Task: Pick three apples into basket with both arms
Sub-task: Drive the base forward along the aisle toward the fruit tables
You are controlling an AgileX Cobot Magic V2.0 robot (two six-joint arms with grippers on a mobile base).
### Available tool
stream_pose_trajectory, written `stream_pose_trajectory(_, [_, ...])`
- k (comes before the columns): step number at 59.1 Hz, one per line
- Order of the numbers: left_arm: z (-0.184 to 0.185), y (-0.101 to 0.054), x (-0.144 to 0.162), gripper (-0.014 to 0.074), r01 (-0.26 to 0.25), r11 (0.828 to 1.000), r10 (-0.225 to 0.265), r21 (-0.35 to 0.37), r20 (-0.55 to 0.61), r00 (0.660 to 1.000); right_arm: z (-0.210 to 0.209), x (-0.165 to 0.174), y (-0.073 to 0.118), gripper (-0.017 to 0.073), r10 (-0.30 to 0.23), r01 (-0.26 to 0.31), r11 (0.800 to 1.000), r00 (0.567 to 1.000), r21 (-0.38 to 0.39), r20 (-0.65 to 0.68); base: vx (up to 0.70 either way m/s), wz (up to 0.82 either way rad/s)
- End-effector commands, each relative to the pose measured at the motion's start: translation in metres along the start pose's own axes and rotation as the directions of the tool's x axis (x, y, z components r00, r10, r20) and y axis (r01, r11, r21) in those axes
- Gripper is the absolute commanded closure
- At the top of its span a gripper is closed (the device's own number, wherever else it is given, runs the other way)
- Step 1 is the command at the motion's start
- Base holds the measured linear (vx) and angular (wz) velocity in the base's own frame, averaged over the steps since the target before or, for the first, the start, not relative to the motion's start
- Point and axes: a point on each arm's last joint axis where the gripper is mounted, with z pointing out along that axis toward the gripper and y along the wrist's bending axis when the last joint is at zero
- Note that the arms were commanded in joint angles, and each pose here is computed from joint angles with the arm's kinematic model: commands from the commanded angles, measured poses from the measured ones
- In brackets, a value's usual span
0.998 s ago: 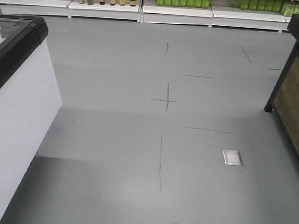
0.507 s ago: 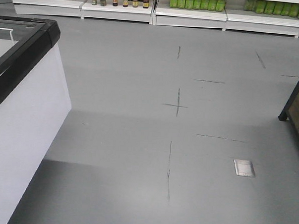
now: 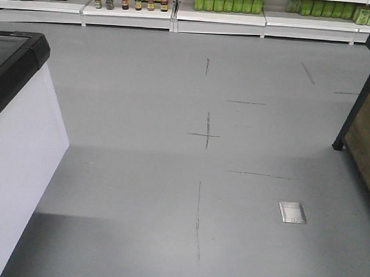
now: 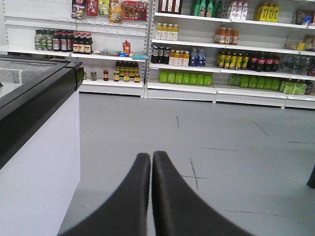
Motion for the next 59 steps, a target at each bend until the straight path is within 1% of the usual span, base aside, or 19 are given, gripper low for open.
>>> stream_pose_trajectory(1, [-0.0029, 0.0001, -0.0155, 0.0600, 0.006, 1.000, -0.006, -0.006, 0.109, 0.994, -0.0007, -0.0037, 0.0015, 0.0564, -0.018, 0.019, 1.000, 0.997, -0.014, 0.074, 0.15, -0.15])
stream_pose_trajectory(31, [-0.0029, 0.0001, -0.0155, 0.0600, 0.006, 1.000, -0.006, -0.006, 0.109, 0.994, -0.0007, -0.0037, 0.0015, 0.0564, -0.018, 0.019, 1.000, 0.997, -0.014, 0.074, 0.15, -0.18])
stream_pose_trajectory(59, [-0.0029, 0.0001, -0.0155, 0.0600, 0.006, 1.000, -0.006, -0.006, 0.109, 0.994, -0.0007, -0.0037, 0.0015, 0.0564, -0.018, 0.019, 1.000, 0.997, -0.014, 0.074, 0.15, -0.26])
